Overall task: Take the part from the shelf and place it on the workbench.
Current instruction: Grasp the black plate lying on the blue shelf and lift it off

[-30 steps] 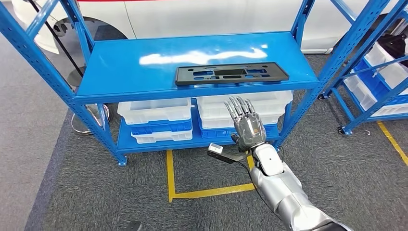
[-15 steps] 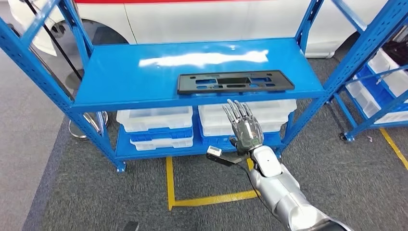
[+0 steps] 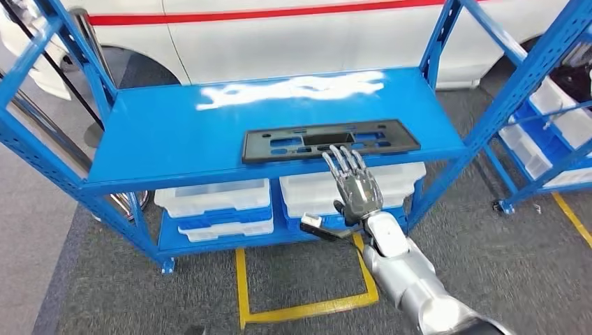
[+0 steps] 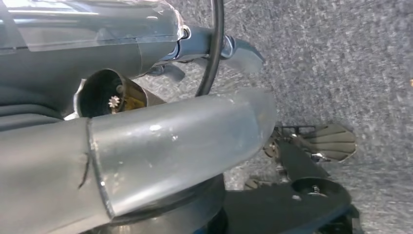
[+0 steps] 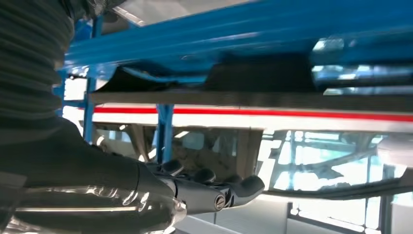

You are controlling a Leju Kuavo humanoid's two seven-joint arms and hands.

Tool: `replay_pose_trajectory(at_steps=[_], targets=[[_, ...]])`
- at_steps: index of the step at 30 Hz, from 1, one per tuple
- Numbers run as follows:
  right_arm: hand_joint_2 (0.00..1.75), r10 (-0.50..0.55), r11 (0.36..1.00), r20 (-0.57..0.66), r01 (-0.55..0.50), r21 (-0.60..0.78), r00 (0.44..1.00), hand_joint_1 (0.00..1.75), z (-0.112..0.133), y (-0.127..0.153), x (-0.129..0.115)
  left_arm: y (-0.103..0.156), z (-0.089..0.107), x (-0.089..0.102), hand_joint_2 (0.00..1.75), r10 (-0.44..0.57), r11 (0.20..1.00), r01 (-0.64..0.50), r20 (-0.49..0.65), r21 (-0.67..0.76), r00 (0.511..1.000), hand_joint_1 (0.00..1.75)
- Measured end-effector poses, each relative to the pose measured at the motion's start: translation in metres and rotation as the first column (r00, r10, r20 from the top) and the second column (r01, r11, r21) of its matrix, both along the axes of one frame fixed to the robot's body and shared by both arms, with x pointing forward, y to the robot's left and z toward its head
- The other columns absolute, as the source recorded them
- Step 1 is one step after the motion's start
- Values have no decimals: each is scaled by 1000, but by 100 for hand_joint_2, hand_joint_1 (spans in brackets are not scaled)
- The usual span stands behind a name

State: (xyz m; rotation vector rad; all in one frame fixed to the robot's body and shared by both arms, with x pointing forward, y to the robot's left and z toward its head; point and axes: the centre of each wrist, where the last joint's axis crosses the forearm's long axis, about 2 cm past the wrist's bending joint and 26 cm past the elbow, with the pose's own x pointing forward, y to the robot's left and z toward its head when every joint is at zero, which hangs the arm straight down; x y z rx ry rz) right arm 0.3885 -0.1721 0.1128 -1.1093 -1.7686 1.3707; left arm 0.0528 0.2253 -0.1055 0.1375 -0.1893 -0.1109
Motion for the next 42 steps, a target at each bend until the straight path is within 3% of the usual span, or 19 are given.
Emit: replay_pose_trajectory(at_steps=[21,32,36,42], targets=[[175,-2,1000,-3,2,-4,1000,0,0,-1,1,1,0,4,0,-1,1000,0,6,3,1000,0],[175,9,1000,-42,-8,5,999,0,-15,3,-13,3,0,4,0,-14,1000,14,-12,11,1000,0],[175,4,1000,-48,-4,8,999,169,-18,1,-15,3,0,6,0,-27,1000,27,7,9,1000,0],[175,7,1000,-60,-7,13,998,175,-23,-1,-19,2,1,6,0,-45,999,45,20,11,999,0]])
